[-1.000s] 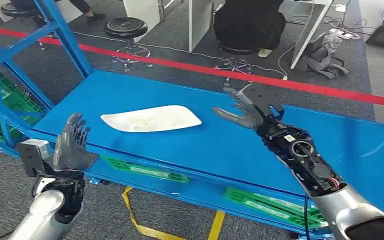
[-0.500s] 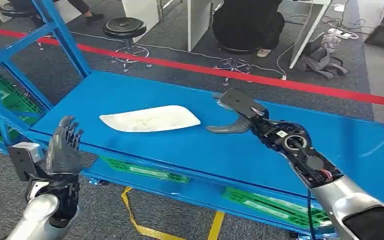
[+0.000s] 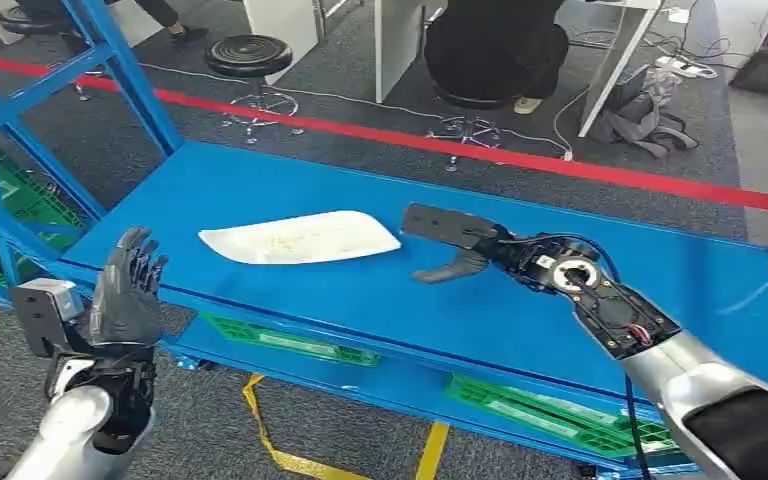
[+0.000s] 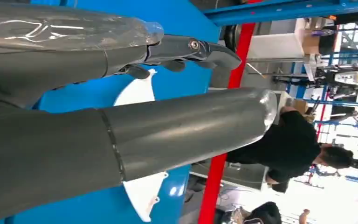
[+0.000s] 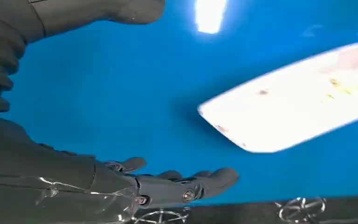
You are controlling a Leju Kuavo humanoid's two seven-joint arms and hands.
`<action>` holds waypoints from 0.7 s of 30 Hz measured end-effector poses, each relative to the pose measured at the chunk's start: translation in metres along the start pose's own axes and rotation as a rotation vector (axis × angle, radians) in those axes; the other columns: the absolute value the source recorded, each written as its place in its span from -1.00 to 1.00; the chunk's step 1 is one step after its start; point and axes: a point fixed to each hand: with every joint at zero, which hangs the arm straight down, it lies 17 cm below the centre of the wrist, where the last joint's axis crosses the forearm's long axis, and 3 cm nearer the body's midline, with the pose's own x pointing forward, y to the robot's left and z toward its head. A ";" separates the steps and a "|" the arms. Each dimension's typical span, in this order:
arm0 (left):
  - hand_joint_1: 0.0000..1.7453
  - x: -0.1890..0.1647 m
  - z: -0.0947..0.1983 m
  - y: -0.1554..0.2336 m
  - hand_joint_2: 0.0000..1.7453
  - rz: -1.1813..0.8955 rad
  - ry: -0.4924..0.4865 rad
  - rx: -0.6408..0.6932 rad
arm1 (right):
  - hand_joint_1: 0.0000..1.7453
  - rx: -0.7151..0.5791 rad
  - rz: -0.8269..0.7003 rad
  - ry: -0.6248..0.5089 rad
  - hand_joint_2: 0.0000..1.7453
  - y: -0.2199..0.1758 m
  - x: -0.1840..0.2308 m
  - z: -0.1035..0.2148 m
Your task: Take the parts from the cabinet and place them on the table.
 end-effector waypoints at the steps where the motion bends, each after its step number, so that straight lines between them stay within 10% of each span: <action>1: -1.00 0.001 0.000 0.000 -1.00 0.000 -0.001 0.001 | -1.00 0.014 0.018 -0.002 1.00 0.003 -0.001 -0.002; 21: -1.00 0.005 -0.002 0.010 -1.00 0.022 -0.015 0.049 | -1.00 0.248 0.261 -0.027 1.00 0.041 -0.028 -0.036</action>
